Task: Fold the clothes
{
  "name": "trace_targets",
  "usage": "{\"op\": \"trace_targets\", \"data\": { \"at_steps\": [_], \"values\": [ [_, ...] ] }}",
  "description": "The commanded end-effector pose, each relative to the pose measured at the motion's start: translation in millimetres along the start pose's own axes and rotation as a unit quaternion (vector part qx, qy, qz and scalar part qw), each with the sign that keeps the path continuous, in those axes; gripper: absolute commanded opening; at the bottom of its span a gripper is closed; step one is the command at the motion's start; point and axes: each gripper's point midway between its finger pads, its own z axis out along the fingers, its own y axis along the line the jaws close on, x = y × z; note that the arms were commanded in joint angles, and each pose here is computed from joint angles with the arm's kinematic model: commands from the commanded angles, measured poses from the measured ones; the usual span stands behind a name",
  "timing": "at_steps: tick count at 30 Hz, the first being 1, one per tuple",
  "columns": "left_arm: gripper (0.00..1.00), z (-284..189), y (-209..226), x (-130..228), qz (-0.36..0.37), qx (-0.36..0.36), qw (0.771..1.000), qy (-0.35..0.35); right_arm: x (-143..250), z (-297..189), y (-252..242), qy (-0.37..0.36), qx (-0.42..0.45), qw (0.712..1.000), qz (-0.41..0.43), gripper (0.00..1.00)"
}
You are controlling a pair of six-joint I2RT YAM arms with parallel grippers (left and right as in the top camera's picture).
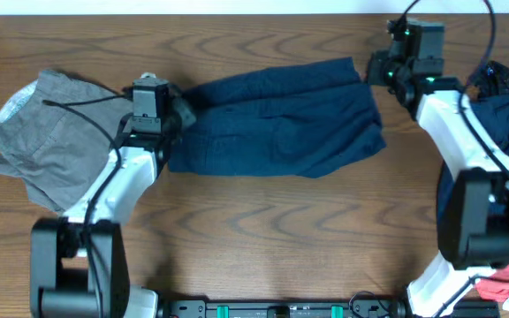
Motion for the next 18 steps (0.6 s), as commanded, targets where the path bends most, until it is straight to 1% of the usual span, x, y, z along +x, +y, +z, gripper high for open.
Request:
{"op": "trace_targets", "data": {
  "at_steps": [1, 4, 5, 8, 10, 13, 15, 18],
  "values": [
    [0.15, 11, 0, -13, -0.010, 0.007, 0.999, -0.030, -3, 13, 21, -0.015, -0.027, 0.999, -0.015, 0.01],
    [0.15, 14, 4, -20, -0.053, 0.010, 0.998, -0.040, -9, 13, 21, -0.029, -0.026, 0.999, -0.015, 0.02],
    [0.15, 14, 5, -21, -0.055, 0.008, 0.998, -0.039, -9, 12, 20, -0.027, -0.025, 0.999, -0.012, 0.13],
    [0.15, 15, 12, -15, -0.054, -0.005, 0.998, -0.027, 4, 12, 15, 0.001, -0.015, 1.000, -0.012, 0.25],
    [0.15, 15, 18, -8, -0.055, -0.018, 0.998, -0.014, 20, 13, 0, 0.030, 0.024, 0.999, -0.007, 0.36],
    [0.15, 14, 26, 1, -0.056, -0.035, 0.998, 0.003, 36, 14, -25, 0.056, 0.087, 0.995, -0.001, 0.43],
    [0.15, 14, 30, 6, -0.057, -0.044, 0.997, 0.012, 40, 19, -27, 0.060, 0.087, 0.994, 0.001, 0.49],
    [0.15, 13, 37, 14, -0.055, -0.060, 0.996, 0.028, 45, 27, -27, 0.061, 0.080, 0.995, 0.020, 0.53]
  ]
}}
